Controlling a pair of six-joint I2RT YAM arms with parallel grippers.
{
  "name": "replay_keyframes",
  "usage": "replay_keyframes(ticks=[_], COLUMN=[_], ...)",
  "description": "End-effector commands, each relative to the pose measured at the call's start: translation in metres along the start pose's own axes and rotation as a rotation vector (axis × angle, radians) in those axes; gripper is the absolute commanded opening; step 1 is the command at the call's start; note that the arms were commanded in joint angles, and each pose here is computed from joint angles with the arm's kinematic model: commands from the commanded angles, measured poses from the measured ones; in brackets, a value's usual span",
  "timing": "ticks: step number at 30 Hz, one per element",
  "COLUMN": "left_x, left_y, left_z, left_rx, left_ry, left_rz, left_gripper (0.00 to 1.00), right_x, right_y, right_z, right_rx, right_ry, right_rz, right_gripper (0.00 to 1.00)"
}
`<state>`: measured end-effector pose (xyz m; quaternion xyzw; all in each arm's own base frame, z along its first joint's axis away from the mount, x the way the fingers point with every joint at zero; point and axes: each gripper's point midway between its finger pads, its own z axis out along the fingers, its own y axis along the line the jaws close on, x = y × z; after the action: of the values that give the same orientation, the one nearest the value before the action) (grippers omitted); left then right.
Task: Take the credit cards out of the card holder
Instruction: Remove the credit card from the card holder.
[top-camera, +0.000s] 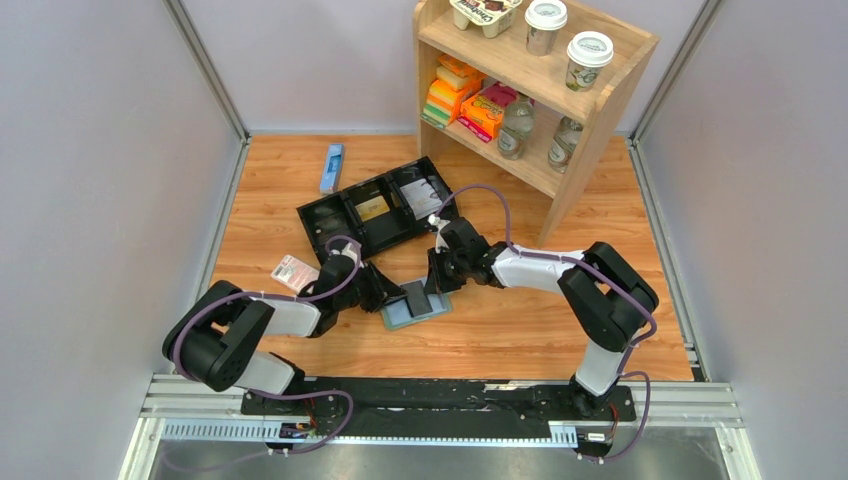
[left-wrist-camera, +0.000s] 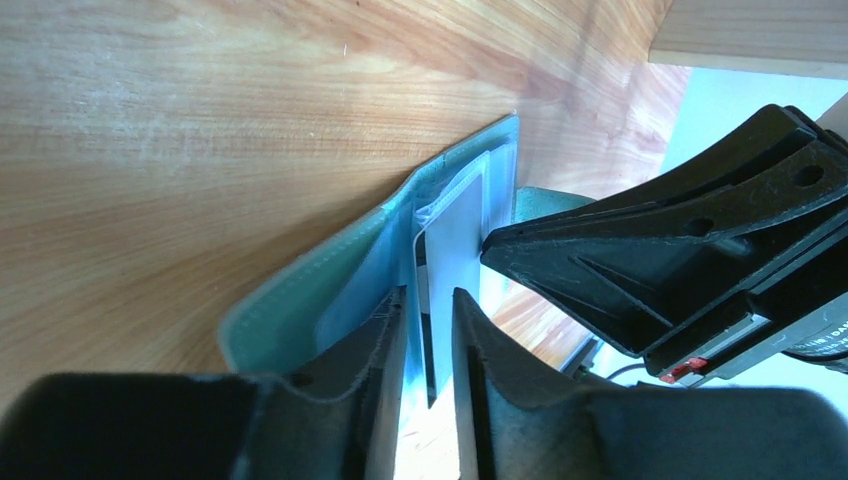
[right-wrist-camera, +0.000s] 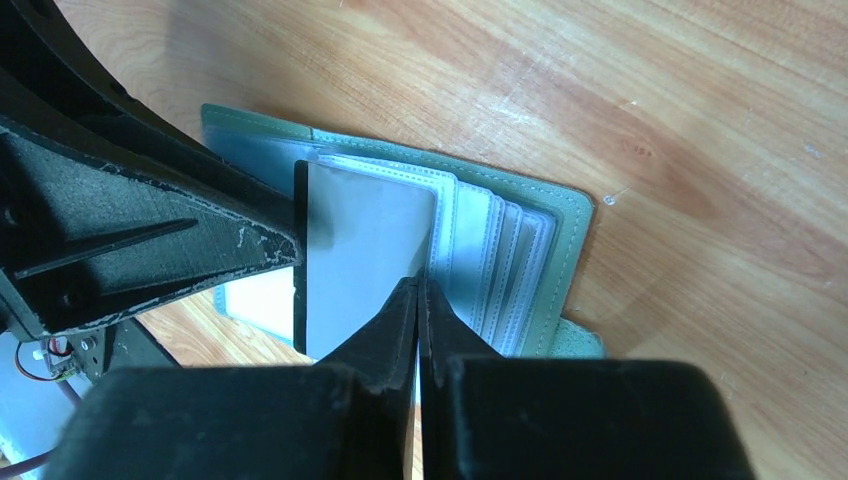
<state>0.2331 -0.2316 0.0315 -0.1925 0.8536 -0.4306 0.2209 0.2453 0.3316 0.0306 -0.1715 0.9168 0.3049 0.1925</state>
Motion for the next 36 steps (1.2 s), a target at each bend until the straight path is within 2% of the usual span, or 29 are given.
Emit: replay_keyframes(ticks=[1,5,9,21,30,36], left_x=[-0.001,0.002,0.003,0.004,-0.001,0.0], left_y=[-0.007,-0.004,-0.004,-0.013,-0.011,-0.009], left_z=[-0.001,-0.001,-0.002,-0.002,-0.015,-0.016], left_rx=[0.029,0.022,0.021,0.068,0.059,0.048], left_ry=[0.005,0.014,0.025,0.031,-0.011,-0.008], left_rz=[-0.007,-0.015,-0.019,-0.006,-0.004,-0.012], left_gripper=[0.34,0.42,0.42,0.11,0.09,0.0], right_x=[0.028,0.028,0.028,0.028,0.03,0.029], right_y=[-0.026,-0.026,-0.027,-0.027,-0.031,-0.032], right_z=[0.009,0.009,0.01,0.01,0.012,0.012], right_rx=[0.09,0.087,0.087,0.084,0.091,0.093], right_ry=[0.088,0.089,0.09,0.09,0.097,0.095], right_rz=[0.026,0.025,0.029,0.031,0.047,0.05], right_gripper=[0.02,0.02,0.02,0.02,0.01,0.01])
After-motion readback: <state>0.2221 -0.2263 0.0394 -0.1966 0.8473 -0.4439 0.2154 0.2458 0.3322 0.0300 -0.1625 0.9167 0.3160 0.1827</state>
